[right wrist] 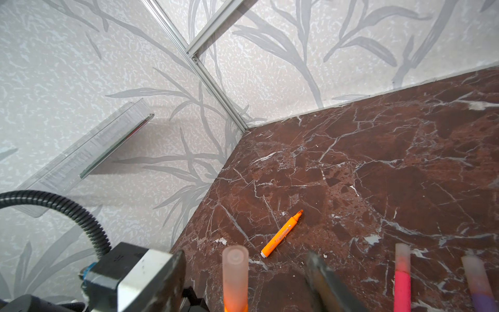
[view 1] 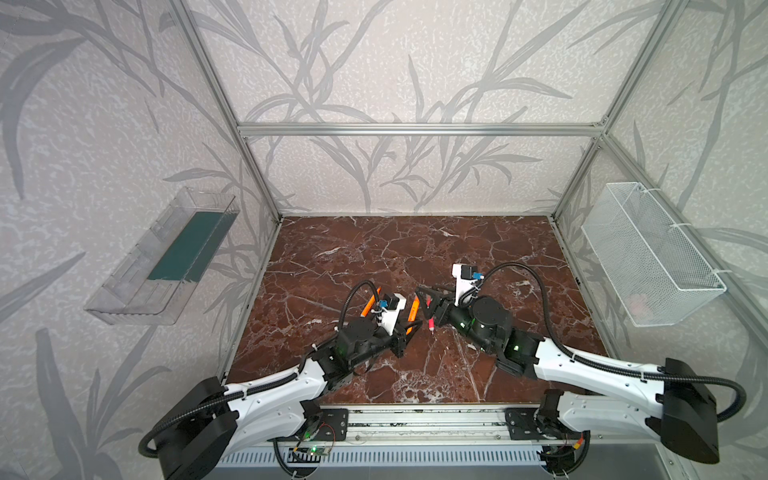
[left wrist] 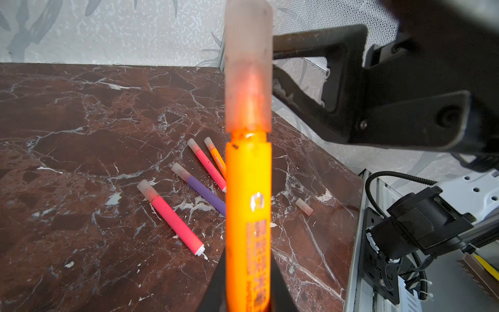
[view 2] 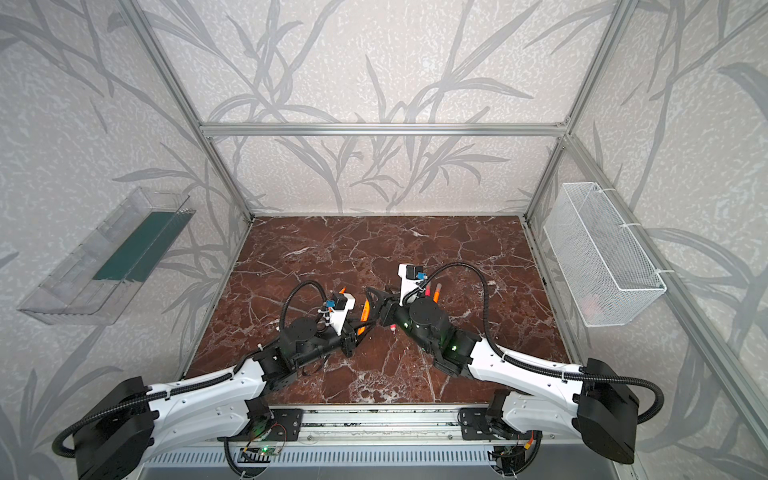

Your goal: Insert the pens into the pen caps

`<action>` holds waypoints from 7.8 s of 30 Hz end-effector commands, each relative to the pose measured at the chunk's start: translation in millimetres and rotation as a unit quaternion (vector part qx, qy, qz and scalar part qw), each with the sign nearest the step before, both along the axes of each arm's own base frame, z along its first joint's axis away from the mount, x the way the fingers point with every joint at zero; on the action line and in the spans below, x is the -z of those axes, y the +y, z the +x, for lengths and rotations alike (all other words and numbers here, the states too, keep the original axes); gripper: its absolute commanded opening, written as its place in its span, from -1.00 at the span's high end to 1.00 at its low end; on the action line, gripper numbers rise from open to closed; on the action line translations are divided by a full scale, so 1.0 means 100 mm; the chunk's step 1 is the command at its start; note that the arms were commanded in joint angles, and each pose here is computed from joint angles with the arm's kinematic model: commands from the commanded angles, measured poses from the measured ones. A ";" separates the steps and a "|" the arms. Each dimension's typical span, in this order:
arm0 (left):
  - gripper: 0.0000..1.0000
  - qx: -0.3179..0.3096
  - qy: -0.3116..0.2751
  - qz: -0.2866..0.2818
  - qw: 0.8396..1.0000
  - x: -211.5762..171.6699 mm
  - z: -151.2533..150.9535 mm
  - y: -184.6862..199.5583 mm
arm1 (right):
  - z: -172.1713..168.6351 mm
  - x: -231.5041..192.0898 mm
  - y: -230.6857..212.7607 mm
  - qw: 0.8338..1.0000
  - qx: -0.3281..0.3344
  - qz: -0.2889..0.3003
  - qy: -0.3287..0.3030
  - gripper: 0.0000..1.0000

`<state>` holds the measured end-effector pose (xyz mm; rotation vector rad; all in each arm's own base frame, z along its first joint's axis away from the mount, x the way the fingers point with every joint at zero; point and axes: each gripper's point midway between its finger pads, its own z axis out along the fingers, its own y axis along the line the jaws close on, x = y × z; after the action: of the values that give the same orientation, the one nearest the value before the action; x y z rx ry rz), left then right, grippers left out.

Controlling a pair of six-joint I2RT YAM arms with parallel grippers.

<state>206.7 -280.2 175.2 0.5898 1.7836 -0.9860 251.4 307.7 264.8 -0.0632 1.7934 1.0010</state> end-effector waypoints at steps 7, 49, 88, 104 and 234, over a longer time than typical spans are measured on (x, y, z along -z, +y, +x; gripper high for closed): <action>1.00 0.016 -0.029 0.002 0.999 -0.07 -0.01 -0.06 | 0.15 -0.07 0.15 1.000 0.010 -0.026 -0.002 0.06; 1.00 -0.140 -0.118 -0.006 0.983 -0.80 0.53 0.23 | -0.20 0.77 0.76 0.990 -0.063 -0.100 0.074 1.00; 1.00 -0.005 -0.094 -0.055 0.994 -0.69 0.23 0.15 | -0.61 0.58 0.34 0.993 0.020 -0.115 0.014 0.82; 1.00 0.053 -0.059 -0.067 0.995 -0.45 0.08 -0.08 | -0.48 0.26 0.11 0.991 0.012 -0.124 -0.046 0.10; 0.80 -0.350 0.276 0.298 0.844 1.68 1.19 1.45 | 0.28 1.15 -0.78 0.958 0.038 -0.224 0.176 0.12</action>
<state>337.6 -139.5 19.4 -0.0490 2.5035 -0.0700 279.0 223.5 137.8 -0.1076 2.3561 0.4876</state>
